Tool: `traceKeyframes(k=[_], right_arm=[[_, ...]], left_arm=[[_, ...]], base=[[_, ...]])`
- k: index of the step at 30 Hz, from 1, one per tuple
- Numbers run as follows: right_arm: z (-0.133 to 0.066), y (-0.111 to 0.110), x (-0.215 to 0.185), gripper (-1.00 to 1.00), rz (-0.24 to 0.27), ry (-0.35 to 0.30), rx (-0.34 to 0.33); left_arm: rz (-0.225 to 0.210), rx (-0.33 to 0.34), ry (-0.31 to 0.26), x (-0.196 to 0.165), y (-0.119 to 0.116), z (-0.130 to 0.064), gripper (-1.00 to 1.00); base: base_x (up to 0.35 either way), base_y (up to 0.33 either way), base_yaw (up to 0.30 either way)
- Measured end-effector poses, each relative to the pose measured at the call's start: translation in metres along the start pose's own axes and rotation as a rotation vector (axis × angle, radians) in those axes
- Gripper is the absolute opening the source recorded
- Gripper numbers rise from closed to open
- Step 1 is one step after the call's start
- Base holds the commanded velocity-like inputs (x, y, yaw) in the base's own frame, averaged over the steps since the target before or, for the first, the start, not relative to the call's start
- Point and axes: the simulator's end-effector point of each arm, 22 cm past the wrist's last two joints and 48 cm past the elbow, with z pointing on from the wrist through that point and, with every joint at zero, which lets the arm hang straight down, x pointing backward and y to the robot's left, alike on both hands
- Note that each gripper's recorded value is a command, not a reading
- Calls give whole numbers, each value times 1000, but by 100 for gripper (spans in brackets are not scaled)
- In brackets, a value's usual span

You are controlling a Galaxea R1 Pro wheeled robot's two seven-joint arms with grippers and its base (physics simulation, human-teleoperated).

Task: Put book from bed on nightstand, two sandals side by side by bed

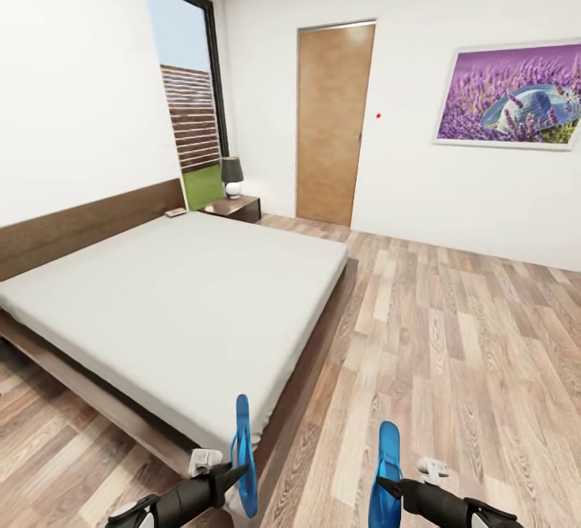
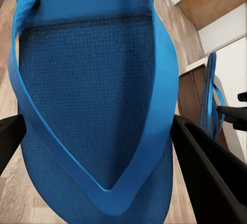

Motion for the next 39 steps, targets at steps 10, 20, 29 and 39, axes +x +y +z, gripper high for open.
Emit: traceKeyframes(k=[10, 20, 29, 39], right_arm=[[0, 0, 0, -100, 0, 0, 1], [0, 0, 0, -100, 0, 0, 0], [0, 0, 0, -100, 0, 0, 0], [0, -1, 2, -100, 3, 5, 2]], left_arm=[[0, 0, 0, 0, 0, 0, -100], [0, -2, 0, 0, 0, 0, -100], [-1, 0, 0, 0, 0, 0, -100], [-1, 3, 1, 0, -1, 0, -100]], base=[[0, 0, -198], [0, 0, -198], [0, 0, -199], [0, 0, -199]])
